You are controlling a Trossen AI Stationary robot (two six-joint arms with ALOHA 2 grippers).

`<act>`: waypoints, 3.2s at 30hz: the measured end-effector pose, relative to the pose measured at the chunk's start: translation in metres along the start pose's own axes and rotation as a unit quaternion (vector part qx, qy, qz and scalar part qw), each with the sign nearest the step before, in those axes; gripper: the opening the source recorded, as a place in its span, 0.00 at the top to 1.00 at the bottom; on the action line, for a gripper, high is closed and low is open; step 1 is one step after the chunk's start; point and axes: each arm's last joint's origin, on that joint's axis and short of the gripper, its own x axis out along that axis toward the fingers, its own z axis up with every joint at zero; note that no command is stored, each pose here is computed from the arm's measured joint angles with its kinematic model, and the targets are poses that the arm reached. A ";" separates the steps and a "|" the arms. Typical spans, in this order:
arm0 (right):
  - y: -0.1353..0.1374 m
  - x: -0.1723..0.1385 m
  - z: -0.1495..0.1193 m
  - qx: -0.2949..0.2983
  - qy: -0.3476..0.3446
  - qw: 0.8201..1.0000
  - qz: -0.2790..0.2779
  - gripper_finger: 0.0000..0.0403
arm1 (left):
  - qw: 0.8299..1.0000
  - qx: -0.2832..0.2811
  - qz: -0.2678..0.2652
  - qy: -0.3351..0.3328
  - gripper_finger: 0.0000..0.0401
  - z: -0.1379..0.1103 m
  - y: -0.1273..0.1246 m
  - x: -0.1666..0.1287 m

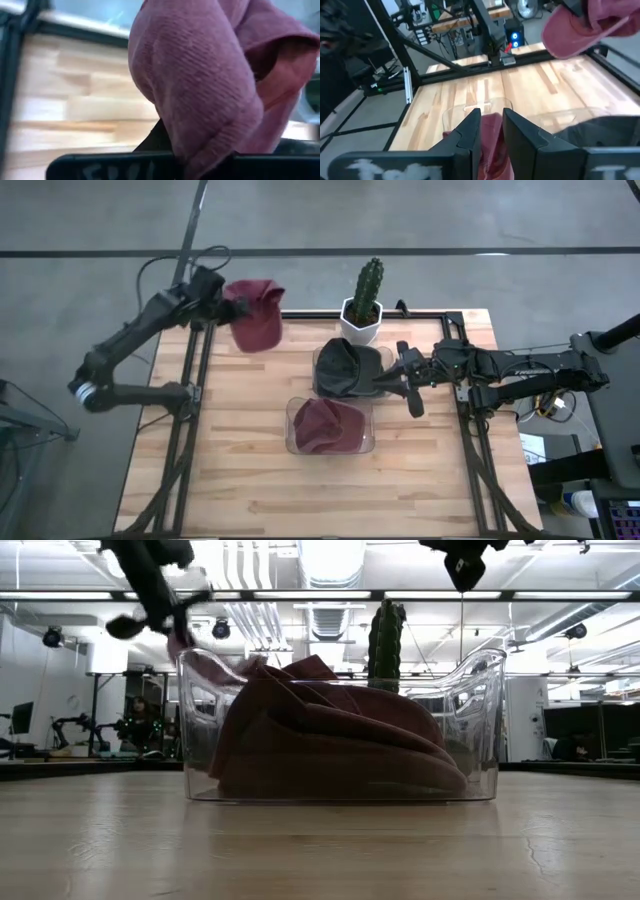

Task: Pick & Place hat
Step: Put the red cap into the bottom transparent bin

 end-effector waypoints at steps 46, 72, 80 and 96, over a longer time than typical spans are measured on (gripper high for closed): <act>0.000 0.046 0.082 -0.131 -0.142 0.950 -0.245 0.45 | 0.894 0.066 -0.374 -0.238 1.00 -0.140 -0.171 -0.046; 0.014 0.088 0.123 -0.115 -0.054 0.955 -0.267 0.96 | 0.897 0.116 -0.347 -0.247 0.96 -0.153 -0.148 -0.080; 0.023 0.089 0.120 -0.118 -0.051 0.958 -0.254 0.97 | 0.895 0.109 -0.361 -0.236 0.94 -0.156 -0.147 -0.085; 0.026 0.080 0.120 -0.116 -0.047 0.955 -0.270 0.98 | 0.875 0.191 -0.376 -0.236 0.93 -0.163 -0.147 -0.091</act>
